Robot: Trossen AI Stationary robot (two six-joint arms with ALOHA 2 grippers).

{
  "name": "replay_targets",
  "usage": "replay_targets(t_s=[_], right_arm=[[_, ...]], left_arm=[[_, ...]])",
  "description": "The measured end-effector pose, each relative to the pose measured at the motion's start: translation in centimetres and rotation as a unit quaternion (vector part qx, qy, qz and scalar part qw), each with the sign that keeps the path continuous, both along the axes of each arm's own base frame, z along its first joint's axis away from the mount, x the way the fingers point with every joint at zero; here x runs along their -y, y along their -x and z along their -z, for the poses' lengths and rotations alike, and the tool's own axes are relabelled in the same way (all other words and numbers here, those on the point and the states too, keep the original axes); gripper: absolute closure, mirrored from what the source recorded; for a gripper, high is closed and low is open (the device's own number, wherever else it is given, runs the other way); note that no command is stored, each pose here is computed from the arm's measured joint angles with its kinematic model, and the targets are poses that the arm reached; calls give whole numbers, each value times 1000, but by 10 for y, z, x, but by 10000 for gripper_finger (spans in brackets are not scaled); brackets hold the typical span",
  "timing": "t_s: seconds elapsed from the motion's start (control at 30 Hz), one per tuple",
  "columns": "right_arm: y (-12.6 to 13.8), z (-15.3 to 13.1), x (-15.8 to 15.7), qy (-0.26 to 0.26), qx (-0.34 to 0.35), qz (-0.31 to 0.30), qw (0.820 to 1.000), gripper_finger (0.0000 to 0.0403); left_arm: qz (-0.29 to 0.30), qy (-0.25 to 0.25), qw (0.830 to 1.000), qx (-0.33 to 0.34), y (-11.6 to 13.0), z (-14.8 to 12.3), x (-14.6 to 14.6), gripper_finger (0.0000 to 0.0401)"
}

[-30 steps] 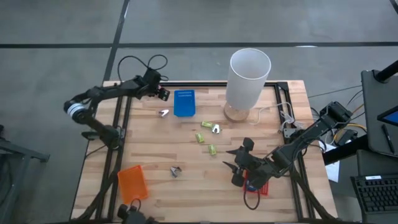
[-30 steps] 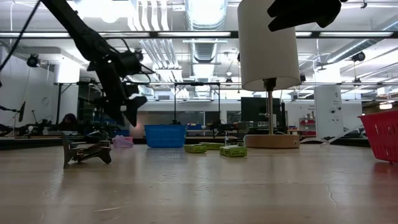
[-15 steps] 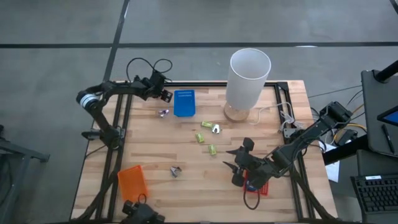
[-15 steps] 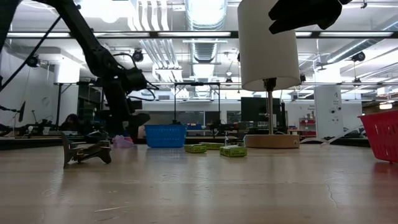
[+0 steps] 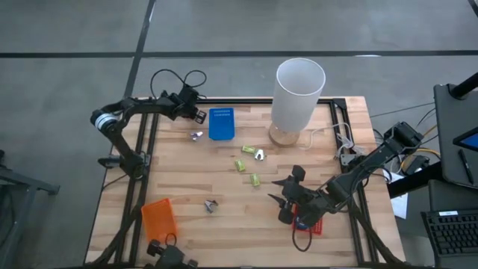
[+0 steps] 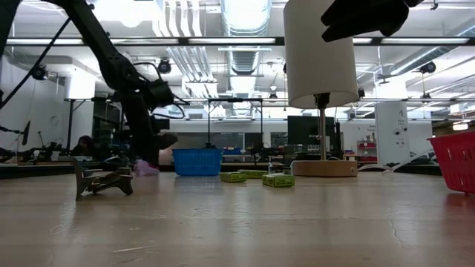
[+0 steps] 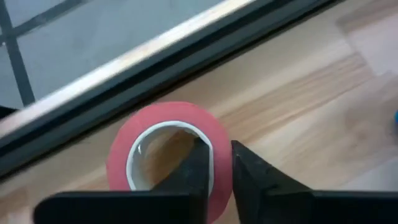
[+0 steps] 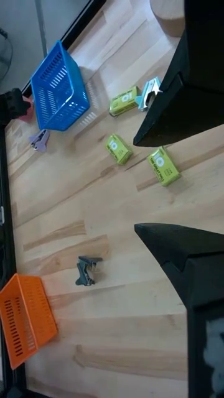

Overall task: Pick and place Stapler, Stapler remover, tape
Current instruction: Put the pink tape into the red bin

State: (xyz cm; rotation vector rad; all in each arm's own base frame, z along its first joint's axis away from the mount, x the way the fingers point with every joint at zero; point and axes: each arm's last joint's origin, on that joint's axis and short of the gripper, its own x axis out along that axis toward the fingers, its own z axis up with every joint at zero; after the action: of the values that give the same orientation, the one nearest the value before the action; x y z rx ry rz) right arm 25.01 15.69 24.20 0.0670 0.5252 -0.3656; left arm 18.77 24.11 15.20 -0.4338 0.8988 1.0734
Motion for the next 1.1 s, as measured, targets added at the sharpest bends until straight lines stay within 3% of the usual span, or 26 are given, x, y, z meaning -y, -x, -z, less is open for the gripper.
replay_targets(t_s=[0.13, 0.33, 0.43, 0.53, 0.63, 0.73, 0.87, 1.03, 1.1], right_arm=[[0, 1, 0, 1, -1, 0, 1000, 197], [1, 2, 0, 1, -2, 0, 1000, 197], [1, 2, 0, 1, -2, 1, 1000, 197], [1, 2, 0, 1, -1, 1, 1000, 197], [0, 2, 0, 1, 0, 1, 1000, 197], [0, 1, 0, 0, 1, 1, 1000, 197], [-1, 0, 0, -4, 9, 1, 1000, 197], [-3, -3, -1, 0, 31, 5, 1000, 197], [-5, -5, -2, 8, 45, 12, 999, 197]], left_arm=[[8, -11, 1000, 10, 2, -10, 2, 363], [64, -3, 991, 117, 3, -46, 15, 341], [86, 8, 980, 181, 6, -67, 26, 346], [144, 11, 956, 255, 7, -88, 42, 359], [213, 20, 916, 339, 3, -102, 63, 359], [282, 12, 862, 421, -4, -113, 88, 350], [368, -5, 780, 506, -15, -118, 128, 336], [437, -51, 655, 614, -23, -121, 179, 353], [441, -72, 623, 642, -24, -119, 198, 358]])
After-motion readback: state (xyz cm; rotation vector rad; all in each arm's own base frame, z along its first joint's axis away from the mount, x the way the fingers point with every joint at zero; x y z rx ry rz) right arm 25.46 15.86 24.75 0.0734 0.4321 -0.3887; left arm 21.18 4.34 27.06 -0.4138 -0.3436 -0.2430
